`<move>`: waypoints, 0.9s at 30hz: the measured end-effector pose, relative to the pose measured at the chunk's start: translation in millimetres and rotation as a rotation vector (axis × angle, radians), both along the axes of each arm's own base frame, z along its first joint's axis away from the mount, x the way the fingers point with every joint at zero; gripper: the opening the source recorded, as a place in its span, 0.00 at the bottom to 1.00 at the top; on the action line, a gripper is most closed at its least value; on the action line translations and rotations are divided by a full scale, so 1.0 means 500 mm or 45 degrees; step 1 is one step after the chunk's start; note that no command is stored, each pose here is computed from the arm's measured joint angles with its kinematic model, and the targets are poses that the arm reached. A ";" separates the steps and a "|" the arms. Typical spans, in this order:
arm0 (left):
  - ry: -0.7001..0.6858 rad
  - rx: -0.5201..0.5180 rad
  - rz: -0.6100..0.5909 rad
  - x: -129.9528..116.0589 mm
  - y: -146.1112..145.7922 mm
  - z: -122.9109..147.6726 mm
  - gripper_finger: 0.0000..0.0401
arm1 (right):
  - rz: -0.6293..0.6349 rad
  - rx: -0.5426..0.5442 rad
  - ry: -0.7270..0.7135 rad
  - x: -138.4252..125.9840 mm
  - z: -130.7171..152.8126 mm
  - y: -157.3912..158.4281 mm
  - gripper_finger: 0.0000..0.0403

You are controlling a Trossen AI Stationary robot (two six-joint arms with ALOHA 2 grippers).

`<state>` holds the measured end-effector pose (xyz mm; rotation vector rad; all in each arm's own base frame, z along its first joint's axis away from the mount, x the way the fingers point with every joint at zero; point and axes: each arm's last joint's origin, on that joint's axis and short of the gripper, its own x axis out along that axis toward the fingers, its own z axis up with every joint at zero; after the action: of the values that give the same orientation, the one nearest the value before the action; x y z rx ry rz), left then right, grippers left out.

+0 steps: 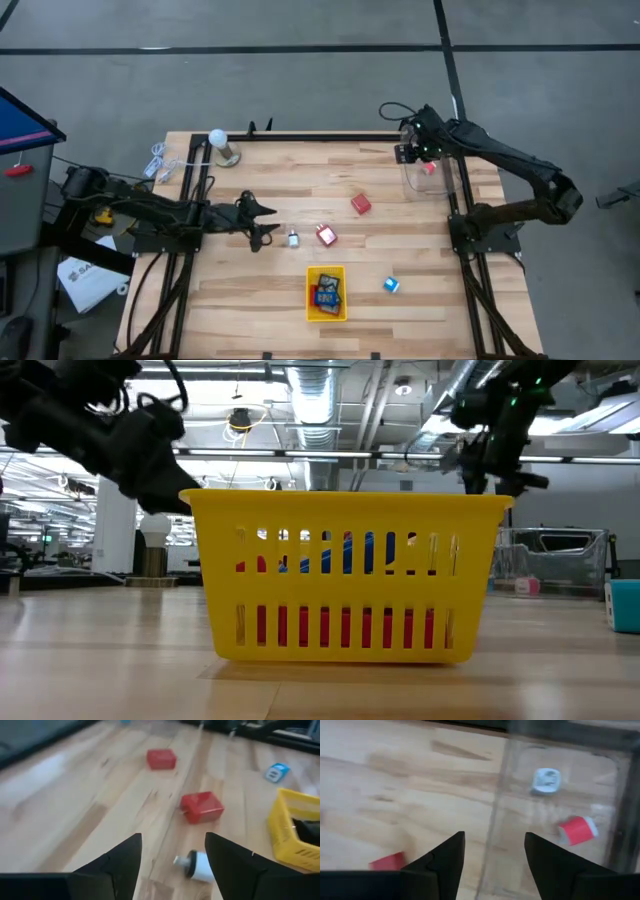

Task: Pick & Place Office items
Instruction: Put the blue charger adapter into the transparent bin

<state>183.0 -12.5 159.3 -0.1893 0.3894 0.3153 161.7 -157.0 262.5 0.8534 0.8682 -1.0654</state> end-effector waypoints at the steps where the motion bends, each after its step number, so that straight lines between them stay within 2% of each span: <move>1: 0.014 -0.025 0.022 0.002 0.003 -0.006 0.54 | 0.028 -0.016 -0.022 0.004 0.008 0.013 0.50; 7: 0.151 -0.200 0.086 0.028 0.008 -0.019 0.61 | 0.222 -0.055 -0.199 0.034 0.051 0.111 0.53; 10: 0.218 -0.191 0.038 0.052 -0.004 -0.008 0.63 | 0.339 -0.065 -0.310 0.056 0.066 0.163 0.53; 13: 0.226 -0.119 -0.058 0.076 -0.026 0.008 0.64 | 0.461 -0.034 -0.364 0.084 0.067 0.218 0.52; 17: 0.201 -0.034 -0.137 0.088 -0.047 0.031 0.64 | 0.559 0.073 -0.306 0.115 0.041 0.292 0.51; 22: 0.210 0.026 -0.091 0.059 -0.055 0.054 0.64 | 0.698 0.217 -0.170 0.141 -0.010 0.418 0.49; 27: 0.133 0.026 -0.085 0.035 -0.062 0.074 0.64 | 0.707 0.268 -0.044 0.136 -0.066 0.537 0.49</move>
<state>200.7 -43.7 196.3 -0.1396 0.4942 0.2639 229.8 111.8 229.4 0.7376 1.1183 -0.4793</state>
